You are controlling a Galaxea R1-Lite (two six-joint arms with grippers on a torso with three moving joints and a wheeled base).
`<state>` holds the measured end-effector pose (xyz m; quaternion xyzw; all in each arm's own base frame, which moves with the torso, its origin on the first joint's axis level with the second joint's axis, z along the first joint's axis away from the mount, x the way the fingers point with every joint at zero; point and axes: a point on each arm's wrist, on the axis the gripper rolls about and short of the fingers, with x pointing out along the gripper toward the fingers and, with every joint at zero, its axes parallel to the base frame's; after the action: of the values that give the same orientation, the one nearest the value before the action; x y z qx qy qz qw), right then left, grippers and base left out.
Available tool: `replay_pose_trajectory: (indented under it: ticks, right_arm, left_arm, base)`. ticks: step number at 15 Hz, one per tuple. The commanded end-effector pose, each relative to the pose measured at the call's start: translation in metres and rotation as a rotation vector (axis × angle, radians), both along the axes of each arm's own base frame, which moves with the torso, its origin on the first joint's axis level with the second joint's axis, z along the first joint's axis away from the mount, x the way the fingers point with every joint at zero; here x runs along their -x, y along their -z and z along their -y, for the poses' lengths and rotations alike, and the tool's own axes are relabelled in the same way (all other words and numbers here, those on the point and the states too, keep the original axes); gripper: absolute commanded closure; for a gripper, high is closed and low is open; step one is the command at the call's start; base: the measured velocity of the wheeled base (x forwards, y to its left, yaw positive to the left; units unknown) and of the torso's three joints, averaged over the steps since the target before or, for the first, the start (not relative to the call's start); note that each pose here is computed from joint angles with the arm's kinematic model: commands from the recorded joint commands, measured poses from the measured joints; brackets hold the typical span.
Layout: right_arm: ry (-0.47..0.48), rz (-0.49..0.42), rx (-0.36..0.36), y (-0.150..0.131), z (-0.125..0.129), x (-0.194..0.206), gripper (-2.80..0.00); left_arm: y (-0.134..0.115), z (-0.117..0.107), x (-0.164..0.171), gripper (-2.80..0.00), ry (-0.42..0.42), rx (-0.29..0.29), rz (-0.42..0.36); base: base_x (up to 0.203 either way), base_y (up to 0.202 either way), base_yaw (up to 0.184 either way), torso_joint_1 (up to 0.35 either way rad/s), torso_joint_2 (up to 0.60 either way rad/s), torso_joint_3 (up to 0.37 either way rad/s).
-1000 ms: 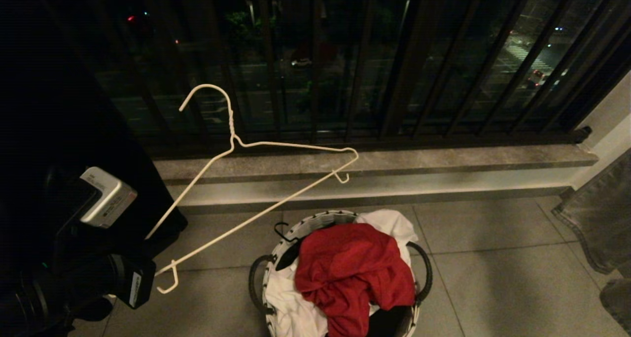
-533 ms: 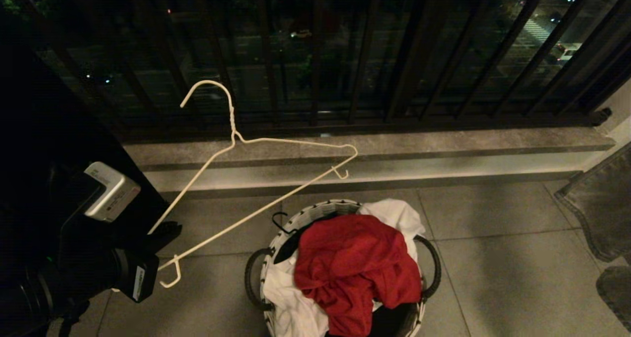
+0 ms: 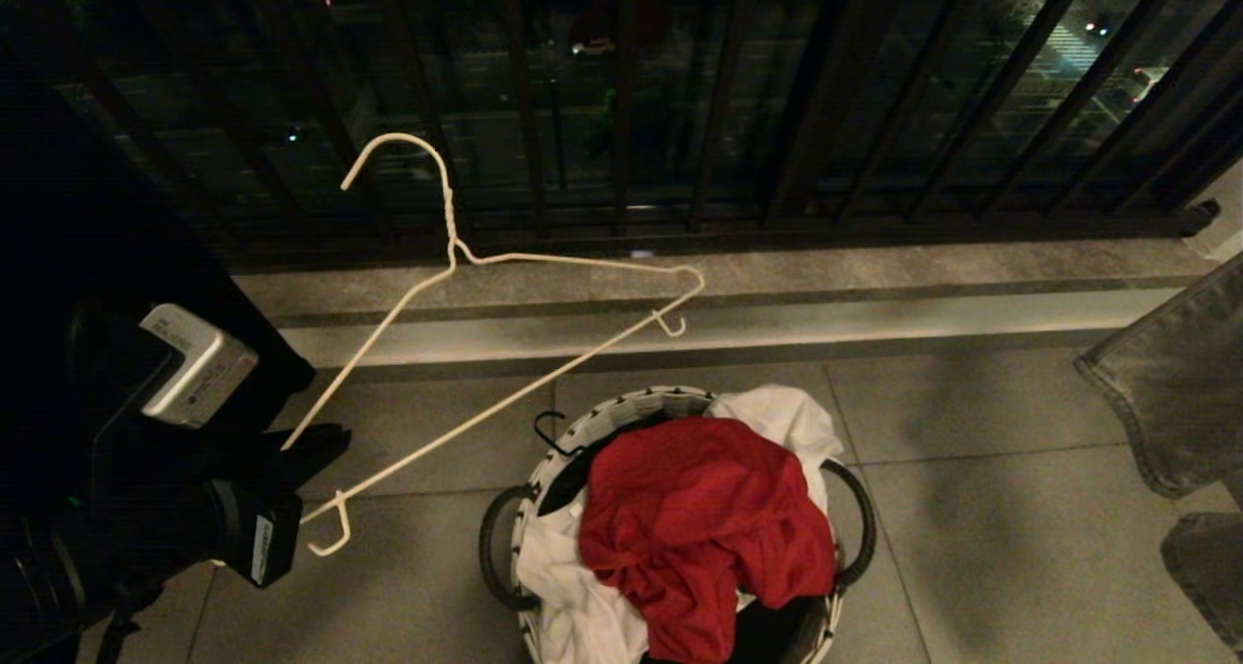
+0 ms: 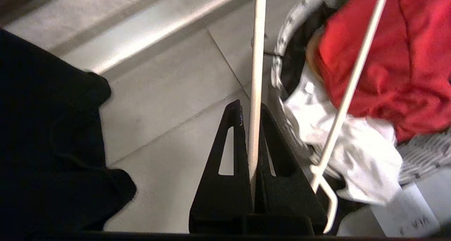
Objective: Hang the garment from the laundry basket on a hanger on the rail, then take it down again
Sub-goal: Pick up clothes from the basket
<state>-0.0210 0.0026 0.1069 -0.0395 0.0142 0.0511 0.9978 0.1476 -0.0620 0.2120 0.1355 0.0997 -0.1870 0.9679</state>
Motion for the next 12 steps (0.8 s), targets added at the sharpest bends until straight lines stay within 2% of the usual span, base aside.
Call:
replay_pose_trajectory:
  ticks: [1,3,5,8,9,10,12]
  right_arm:
    - [-0.032,-0.122,-0.014,-0.027,-0.001,-0.019,0.0]
    - [-0.121,-0.261,-0.041,-0.046,-0.002,-0.046,0.0]
    - [-0.228,-0.435,-0.084,-0.055,-0.005,-0.083,0.0]
    - [-0.352,-0.722,-0.153,-0.047,-0.013,-0.155,0.0]
    - [-0.382,-0.79,-0.174,-0.039,-0.018,-0.176,0.0]
    - [-0.411,-0.84,-0.193,-0.028,-0.024,-0.199,0.0]
    - [-0.459,-0.865,-0.237,-0.01,-0.041,-0.238,0.0]
  left_arm:
    - [-0.008,0.0,-0.001,0.0,-0.017,0.01,0.029]
    - [-0.015,0.001,-0.004,0.0,-0.053,0.01,0.046]
    - [-0.012,0.001,-0.005,0.0,-0.057,0.007,0.03]
    - [-0.01,0.002,-0.008,0.0,-0.067,0.013,0.012]
    - [-0.009,0.003,-0.01,0.0,-0.091,0.007,0.009]
    - [-0.008,0.002,-0.012,0.0,-0.113,0.0,0.006]
    - [-0.012,0.003,-0.013,0.0,-0.119,0.003,0.02]
  base:
    - [0.0,0.0,0.0,0.0,0.0,0.0]
    - [0.0,0.0,0.0,0.0,0.0,0.0]
    - [0.0,0.0,0.0,0.0,0.0,0.0]
    - [0.0,0.0,0.0,0.0,0.0,0.0]
    - [0.0,0.0,0.0,0.0,0.0,0.0]
    - [0.0,0.0,0.0,0.0,0.0,0.0]
    - [0.0,0.0,0.0,0.0,0.0,0.0]
